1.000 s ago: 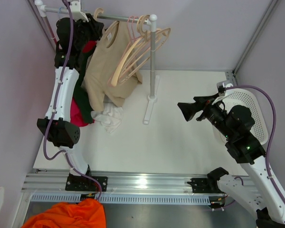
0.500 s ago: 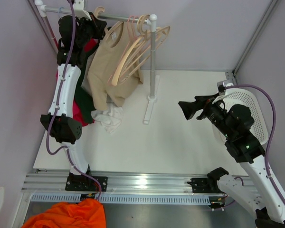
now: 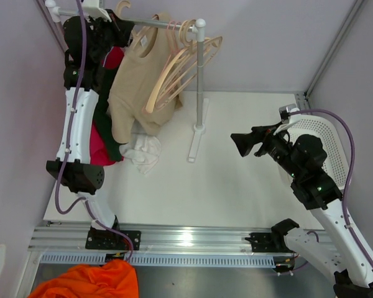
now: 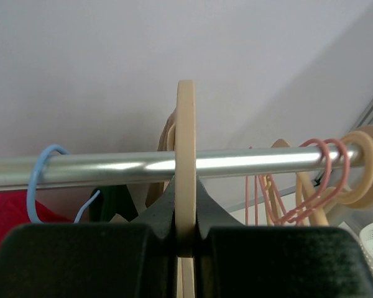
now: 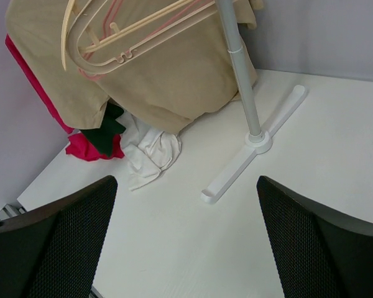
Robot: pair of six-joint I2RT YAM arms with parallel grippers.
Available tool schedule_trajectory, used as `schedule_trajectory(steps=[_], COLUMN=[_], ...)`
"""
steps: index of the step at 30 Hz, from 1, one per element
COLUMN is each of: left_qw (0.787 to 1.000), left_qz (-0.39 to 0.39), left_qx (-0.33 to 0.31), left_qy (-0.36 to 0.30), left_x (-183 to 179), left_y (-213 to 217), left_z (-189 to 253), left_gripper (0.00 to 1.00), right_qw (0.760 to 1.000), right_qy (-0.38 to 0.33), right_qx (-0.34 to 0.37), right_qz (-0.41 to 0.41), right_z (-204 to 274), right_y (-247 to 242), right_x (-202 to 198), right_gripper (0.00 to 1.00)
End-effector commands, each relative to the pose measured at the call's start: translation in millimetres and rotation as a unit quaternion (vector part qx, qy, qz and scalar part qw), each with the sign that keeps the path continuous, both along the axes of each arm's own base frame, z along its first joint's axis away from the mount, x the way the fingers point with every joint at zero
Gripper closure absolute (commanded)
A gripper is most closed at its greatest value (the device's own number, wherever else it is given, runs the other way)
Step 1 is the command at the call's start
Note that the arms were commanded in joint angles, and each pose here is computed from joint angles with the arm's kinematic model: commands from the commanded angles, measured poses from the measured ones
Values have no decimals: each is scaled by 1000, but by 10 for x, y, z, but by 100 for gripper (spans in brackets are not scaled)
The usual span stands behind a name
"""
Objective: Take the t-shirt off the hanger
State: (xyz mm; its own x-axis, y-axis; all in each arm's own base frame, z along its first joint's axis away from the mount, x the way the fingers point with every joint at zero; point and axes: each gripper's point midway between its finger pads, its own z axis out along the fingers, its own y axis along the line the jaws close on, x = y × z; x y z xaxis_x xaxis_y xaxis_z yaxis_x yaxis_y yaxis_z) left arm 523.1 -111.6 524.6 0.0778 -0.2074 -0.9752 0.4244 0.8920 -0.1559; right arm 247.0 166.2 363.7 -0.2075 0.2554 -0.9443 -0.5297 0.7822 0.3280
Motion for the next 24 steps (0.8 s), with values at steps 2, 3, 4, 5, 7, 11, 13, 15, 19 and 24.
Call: schedule_trajectory(steps=[2,3,4,5,7,11,13,15,19,24], left_qw=[995,995,993,994,994,985,980,977,962,927], left_qz=[-1,-1,0,1,61,144,180,197,260,367], left_qx=[-37,-44,-52,-56,-60,-51,-52,-65,-77,-62], left_qy=[-96,-94,-109,-97,-71,-74,-60,-45,-16,30], left_x=[-749,-811,-1031,-1062,-1032,-1372,-1493,-1628,-1772,-1860], left_y=[61,62,73,25,125,207,324,381,517,741], left_z=[873,884,1024,924,662,570,425,315,48,-323], left_gripper=[99,99,99,99,99,99,99,99,99,99], right_qw=[1000,1000,1000,1000,999,997,994,992,986,970], right_qy=[-4,-2,3,11,13,23,20,9,-14,-39], right_qx=[10,13,14,13,17,15,11,8,-19,-34], right_qz=[2,3,6,12,28,75,107,126,165,239], right_z=[13,0,-22,-70,-57,-69,-78,-39,11,98], right_y=[40,61,82,130,216,465,632,755,1094,1582], right_x=[63,81,101,143,175,199,161,135,-6,-335], right_gripper=[0,1,0,1,1,1,1,1,0,0])
